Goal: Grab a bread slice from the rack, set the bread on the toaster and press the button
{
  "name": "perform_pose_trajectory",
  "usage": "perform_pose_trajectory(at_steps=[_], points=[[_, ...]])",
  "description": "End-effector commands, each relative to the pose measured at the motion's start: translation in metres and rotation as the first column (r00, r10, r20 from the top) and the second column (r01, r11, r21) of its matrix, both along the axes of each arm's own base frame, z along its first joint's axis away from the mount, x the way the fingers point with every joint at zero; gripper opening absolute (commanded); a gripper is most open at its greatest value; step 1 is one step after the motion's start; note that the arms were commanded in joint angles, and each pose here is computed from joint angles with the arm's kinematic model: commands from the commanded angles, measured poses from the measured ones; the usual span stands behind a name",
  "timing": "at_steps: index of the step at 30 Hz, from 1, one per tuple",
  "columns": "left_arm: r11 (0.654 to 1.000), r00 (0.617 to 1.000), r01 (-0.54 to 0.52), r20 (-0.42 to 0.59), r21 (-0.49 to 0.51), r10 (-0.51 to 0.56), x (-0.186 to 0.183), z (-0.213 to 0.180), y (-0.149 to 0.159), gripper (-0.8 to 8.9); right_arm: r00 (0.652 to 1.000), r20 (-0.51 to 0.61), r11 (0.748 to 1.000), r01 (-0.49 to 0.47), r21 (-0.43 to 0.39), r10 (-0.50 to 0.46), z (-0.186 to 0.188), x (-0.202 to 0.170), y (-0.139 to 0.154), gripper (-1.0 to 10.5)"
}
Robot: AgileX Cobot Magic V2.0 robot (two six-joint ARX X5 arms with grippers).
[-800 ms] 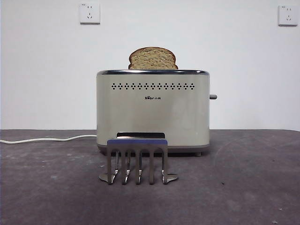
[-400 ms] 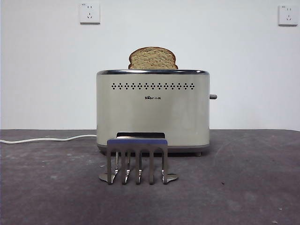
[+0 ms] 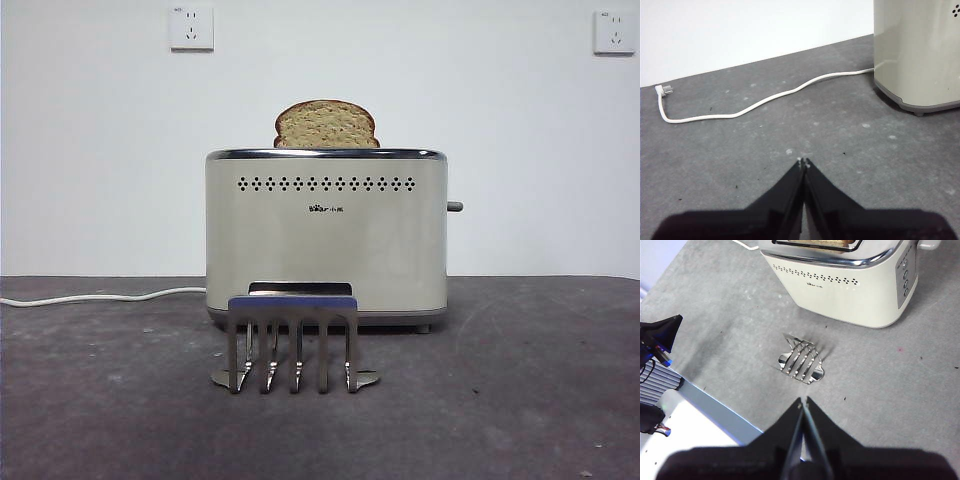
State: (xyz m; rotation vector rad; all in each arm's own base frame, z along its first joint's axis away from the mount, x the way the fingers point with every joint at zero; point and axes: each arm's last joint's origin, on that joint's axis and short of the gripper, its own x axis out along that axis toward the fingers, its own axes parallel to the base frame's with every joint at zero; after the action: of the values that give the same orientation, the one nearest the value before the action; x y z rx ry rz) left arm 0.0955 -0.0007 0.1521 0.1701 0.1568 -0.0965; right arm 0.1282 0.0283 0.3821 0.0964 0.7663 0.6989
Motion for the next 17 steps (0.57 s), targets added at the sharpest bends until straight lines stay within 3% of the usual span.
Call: perform_pose_trajectory(at_steps=[1, 5, 9, 11, 13, 17], points=[[1.000, 1.000, -0.005, -0.010, -0.006, 0.005, 0.001, -0.004, 0.000, -0.03, 1.000, 0.004, 1.000, -0.006, -0.005, 0.006, -0.001, 0.000, 0.000, 0.0], [1.000, 1.000, -0.006, -0.010, -0.006, 0.006, 0.001, -0.004, 0.000, -0.03, 0.998, 0.052, 0.998, 0.041, -0.045, -0.038, 0.003, -0.010, -0.002, 0.0], [1.000, 1.000, -0.005, -0.010, -0.006, 0.005, 0.001, -0.004, 0.000, -0.03, 0.969, 0.228, 0.986, 0.123, -0.112, -0.095, 0.014, -0.038, -0.008, 0.0], [1.000, 1.000, -0.005, -0.010, -0.006, 0.005, 0.001, -0.004, 0.000, -0.03, 0.929, 0.349, 0.982, 0.165, -0.094, -0.122, 0.019, -0.049, -0.010, 0.0], [1.000, 1.000, -0.005, -0.010, -0.006, 0.005, 0.001, -0.004, 0.000, -0.03, 0.863, 0.470, 0.975, 0.221, -0.028, -0.182, 0.020, -0.059, -0.013, 0.0], [1.000, 1.000, -0.005, -0.010, -0.006, 0.005, 0.001, -0.004, 0.000, -0.03, 0.749, 0.586, 0.936, 0.348, 0.048, -0.309, -0.003, -0.065, -0.018, 0.0]])
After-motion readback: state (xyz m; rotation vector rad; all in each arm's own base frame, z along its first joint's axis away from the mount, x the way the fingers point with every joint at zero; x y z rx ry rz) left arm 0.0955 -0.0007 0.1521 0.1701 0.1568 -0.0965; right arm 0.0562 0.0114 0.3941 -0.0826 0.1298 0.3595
